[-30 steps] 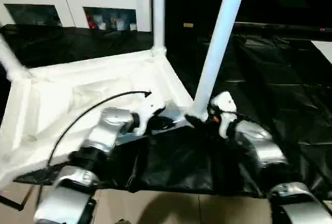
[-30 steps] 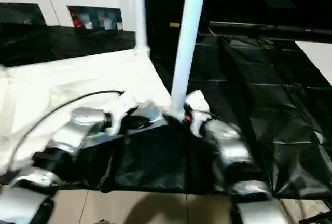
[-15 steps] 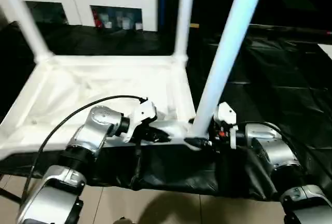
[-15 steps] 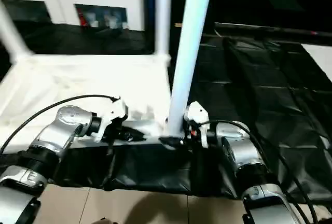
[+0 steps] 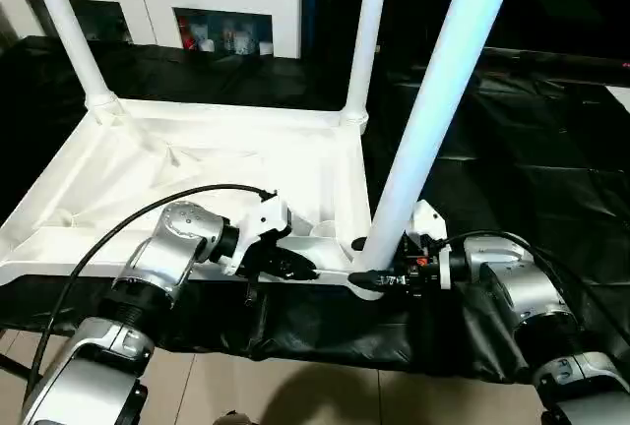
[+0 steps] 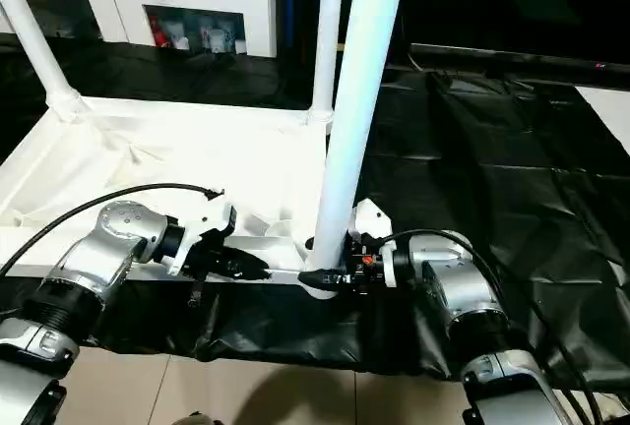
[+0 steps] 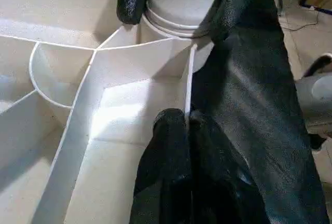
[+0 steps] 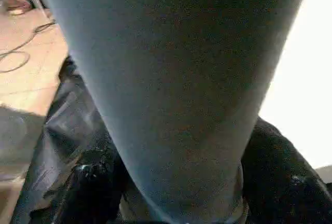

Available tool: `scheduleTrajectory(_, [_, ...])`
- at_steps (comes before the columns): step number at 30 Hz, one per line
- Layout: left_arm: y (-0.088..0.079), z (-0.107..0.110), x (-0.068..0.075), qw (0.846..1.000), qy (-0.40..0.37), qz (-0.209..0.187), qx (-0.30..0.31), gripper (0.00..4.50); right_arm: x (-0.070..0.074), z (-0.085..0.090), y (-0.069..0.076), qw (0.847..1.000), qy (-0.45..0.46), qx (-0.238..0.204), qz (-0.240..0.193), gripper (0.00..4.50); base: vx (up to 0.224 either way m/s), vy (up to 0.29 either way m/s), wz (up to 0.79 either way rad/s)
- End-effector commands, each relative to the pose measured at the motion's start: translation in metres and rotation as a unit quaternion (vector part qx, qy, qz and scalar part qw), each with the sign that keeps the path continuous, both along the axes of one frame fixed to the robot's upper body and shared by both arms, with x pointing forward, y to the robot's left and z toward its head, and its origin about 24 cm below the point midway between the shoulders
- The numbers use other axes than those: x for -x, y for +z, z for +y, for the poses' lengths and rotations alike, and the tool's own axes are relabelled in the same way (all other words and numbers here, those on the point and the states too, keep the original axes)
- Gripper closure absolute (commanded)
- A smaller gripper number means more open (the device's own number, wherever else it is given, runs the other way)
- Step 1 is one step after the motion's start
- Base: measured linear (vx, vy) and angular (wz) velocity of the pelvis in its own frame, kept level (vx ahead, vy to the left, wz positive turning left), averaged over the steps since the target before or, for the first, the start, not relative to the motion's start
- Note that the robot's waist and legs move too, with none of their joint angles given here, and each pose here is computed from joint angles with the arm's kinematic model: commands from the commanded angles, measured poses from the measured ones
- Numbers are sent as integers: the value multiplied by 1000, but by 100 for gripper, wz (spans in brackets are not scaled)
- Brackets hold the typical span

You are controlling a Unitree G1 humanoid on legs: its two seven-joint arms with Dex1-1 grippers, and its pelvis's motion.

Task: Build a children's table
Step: Rotate leg to tighten

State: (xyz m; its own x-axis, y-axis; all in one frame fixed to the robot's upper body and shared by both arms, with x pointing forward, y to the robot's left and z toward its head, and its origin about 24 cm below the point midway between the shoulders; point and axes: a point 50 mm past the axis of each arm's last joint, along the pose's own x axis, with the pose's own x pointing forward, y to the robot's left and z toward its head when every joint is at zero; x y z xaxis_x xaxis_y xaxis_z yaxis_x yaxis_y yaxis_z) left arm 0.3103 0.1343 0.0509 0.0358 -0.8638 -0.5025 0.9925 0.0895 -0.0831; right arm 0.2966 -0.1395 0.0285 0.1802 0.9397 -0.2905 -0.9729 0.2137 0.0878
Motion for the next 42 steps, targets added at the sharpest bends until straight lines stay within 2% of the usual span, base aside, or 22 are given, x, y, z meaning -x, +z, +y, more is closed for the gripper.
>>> scheduleTrajectory(1, [6, -14, -14, 996, 79, -44, 16, 450, 3, 28, -22, 999, -30, 29, 9, 189, 0, 0, 0])
scheduleTrajectory(3, [4, -23, -20, 992, 114, -56, 20, 450, -6, 33, -28, 991, -128, 26, 9, 189, -29, 0, -3])
scheduleTrajectory(5, [4, -27, -21, 990, 125, -60, 22, 450, -9, 36, -30, 986, -164, 22, 13, 189, 0, 0, 0])
scheduleTrajectory(9, [3, -43, -23, 985, 155, -65, 37, 450, -17, 53, -30, 962, -270, -21, 36, 189, 0, 0, 0])
scheduleTrajectory(10, [4, -50, -24, 982, 171, -69, 42, 450, -18, 64, -31, 953, -298, -28, 43, 189, 0, 0, 0])
scheduleTrajectory(13, [4, -60, -25, 977, 189, -83, 45, 450, -17, 78, -32, 951, -306, -29, 48, 189, 0, 0, 0])
scheduleTrajectory(14, [3, -67, -22, 979, 182, -80, 52, 450, -16, 88, -31, 955, -292, -25, 36, 189, 0, 0, 0])
scheduleTrajectory(16, [3, -67, -22, 979, 182, -80, 52, 450, -16, 88, -31, 955, -292, -25, 36, 189, 0, 0, 0])
scheduleTrajectory(17, [3, -70, -18, 982, 167, -73, 57, 450, -19, 87, -28, 952, -303, -33, 25, 133, 0, 0, 0])
scheduleTrajectory(18, [3, -70, -16, 983, 160, -71, 59, 450, -21, 85, -27, 947, -319, -35, 19, 133, 0, 0, 0])
scheduleTrajectory(19, [2, -69, -16, 983, 160, -71, 59, 450, -23, 81, -26, 946, -322, -34, 15, 119, 0, 0, 0])
scheduleTrajectory(21, [2, -67, -14, 984, 152, -68, 62, 450, -25, 74, -24, 946, -323, -28, 7, 119, 0, 0, 0])
scheduleTrajectory(24, [1, -65, -12, 986, 140, -65, 64, 450, -25, 68, -23, 952, -306, -26, -1, 75, 0, 0, 0])
scheduleTrajectory(25, [2, -65, -11, 987, 133, -63, 66, 450, -24, 66, -23, 955, -295, -23, -2, 72, 0, 0, 0])
scheduleTrajectory(26, [3, -62, -9, 990, 111, -62, 69, 450, -22, 61, -21, 966, -256, -19, -11, 72, 0, 0, 0])
scheduleTrajectory(29, [3, -58, -6, 993, 82, -54, 66, 450, -18, 55, -20, 979, -204, -15, -16, 72, 0, 0, 0])
scheduleTrajectory(32, [3, -49, -1, 997, 41, -39, 54, 450, -11, 47, -16, 993, -114, -13, -29, 72, 0, 0, 0])
scheduleTrajectory(37, [3, -39, 0, 999, 19, -27, 41, 450, -5, 39, -10, 999, -40, -17, -23, 72, 0, 0, 0])
scheduleTrajectory(40, [4, -27, 0, 1000, -3, -11, 25, 450, 0, 29, -8, 1000, 20, -5, -10, 72, 0, 0, 0])
scheduleTrajectory(42, [4, -24, 1, 1000, -12, -5, 20, 450, 3, 26, -7, 999, 40, -6, 1, 99, 0, 0, 0])
